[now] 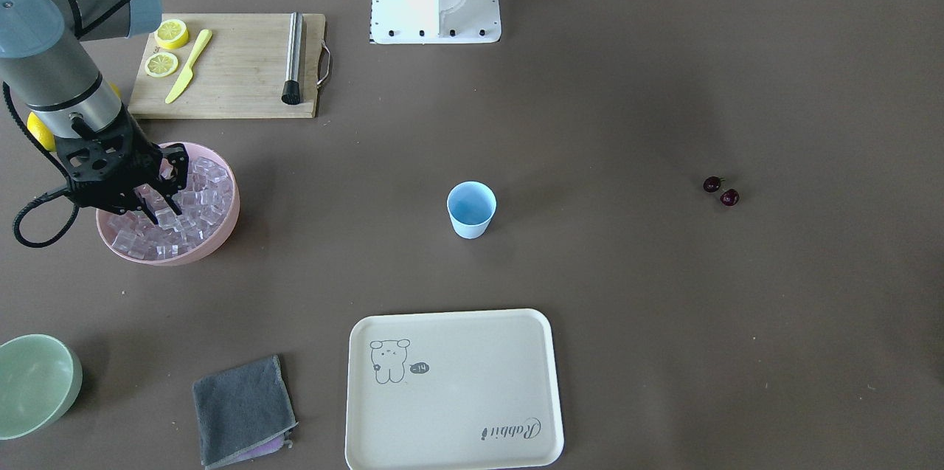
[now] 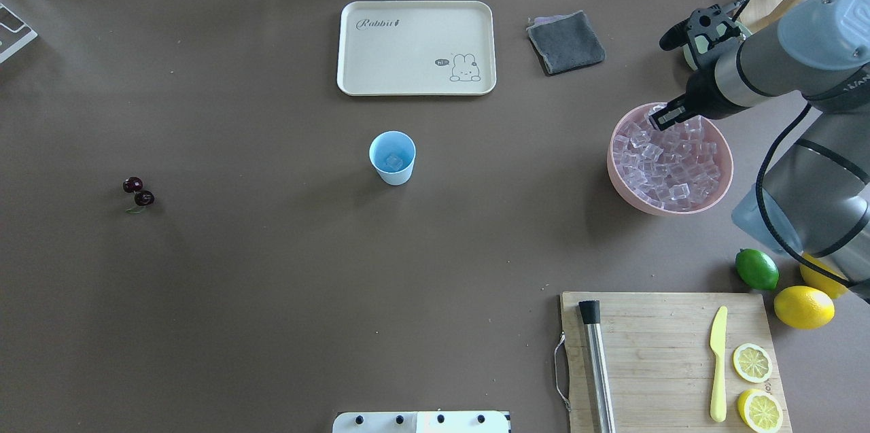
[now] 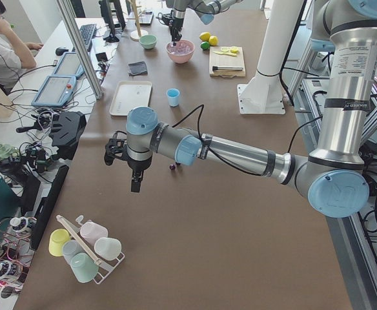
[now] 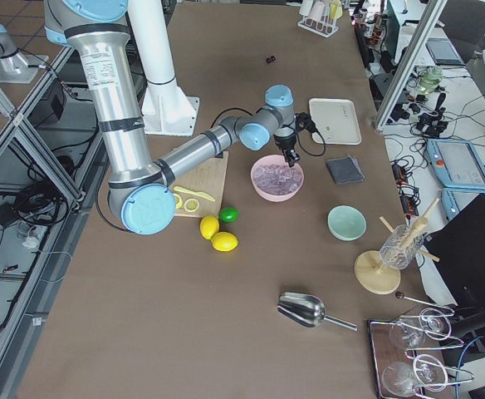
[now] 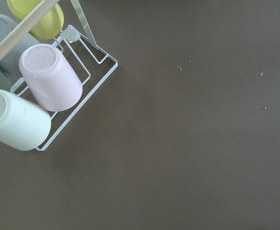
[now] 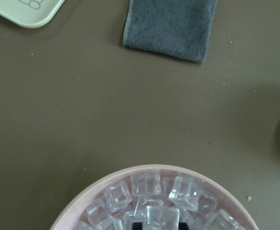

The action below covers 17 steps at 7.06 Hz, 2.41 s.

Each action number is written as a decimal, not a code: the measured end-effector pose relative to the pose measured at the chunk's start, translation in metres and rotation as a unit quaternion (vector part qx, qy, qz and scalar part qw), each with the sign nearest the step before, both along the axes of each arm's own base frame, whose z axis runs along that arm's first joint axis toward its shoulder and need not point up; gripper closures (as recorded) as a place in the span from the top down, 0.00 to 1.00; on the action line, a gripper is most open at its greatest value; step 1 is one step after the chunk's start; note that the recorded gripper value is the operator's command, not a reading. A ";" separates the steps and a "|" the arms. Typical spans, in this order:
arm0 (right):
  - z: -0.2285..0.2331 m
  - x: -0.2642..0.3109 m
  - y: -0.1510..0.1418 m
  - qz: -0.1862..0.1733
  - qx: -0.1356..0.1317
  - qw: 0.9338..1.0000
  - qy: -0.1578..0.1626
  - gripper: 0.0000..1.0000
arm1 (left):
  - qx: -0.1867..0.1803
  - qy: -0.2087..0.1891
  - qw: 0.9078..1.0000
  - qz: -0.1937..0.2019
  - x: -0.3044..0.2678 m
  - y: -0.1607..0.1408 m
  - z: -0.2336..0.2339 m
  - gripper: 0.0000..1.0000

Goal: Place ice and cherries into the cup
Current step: 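Carry the ice cube with the right gripper over the blue cup, then open the right gripper to drop the ice cube into the cup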

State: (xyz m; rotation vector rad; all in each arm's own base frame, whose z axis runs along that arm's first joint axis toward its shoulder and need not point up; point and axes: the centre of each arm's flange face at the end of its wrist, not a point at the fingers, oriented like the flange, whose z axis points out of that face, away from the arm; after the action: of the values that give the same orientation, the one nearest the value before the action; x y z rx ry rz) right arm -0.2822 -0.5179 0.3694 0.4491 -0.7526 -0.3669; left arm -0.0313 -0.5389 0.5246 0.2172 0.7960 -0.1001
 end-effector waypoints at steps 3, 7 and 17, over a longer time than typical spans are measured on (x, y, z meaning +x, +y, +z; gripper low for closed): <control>-0.094 -0.020 -0.023 0.030 0.015 0.998 -0.056 0.00 | -0.006 0.002 1.000 0.004 0.003 0.002 0.006 0.98; -0.210 -0.138 -0.008 0.061 0.020 0.992 -0.110 0.00 | -0.009 0.001 1.000 0.004 0.004 0.001 0.009 0.98; -0.235 -0.307 0.045 0.034 0.049 0.992 -0.107 1.00 | -0.011 0.001 1.000 0.005 0.004 0.005 0.012 0.98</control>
State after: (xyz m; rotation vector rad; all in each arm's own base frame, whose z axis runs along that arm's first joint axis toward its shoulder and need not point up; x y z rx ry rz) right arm -0.5888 -0.4725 0.1349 0.6128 -0.9272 -0.2947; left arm -0.0272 -0.5339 0.5362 0.1922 0.7985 -0.0994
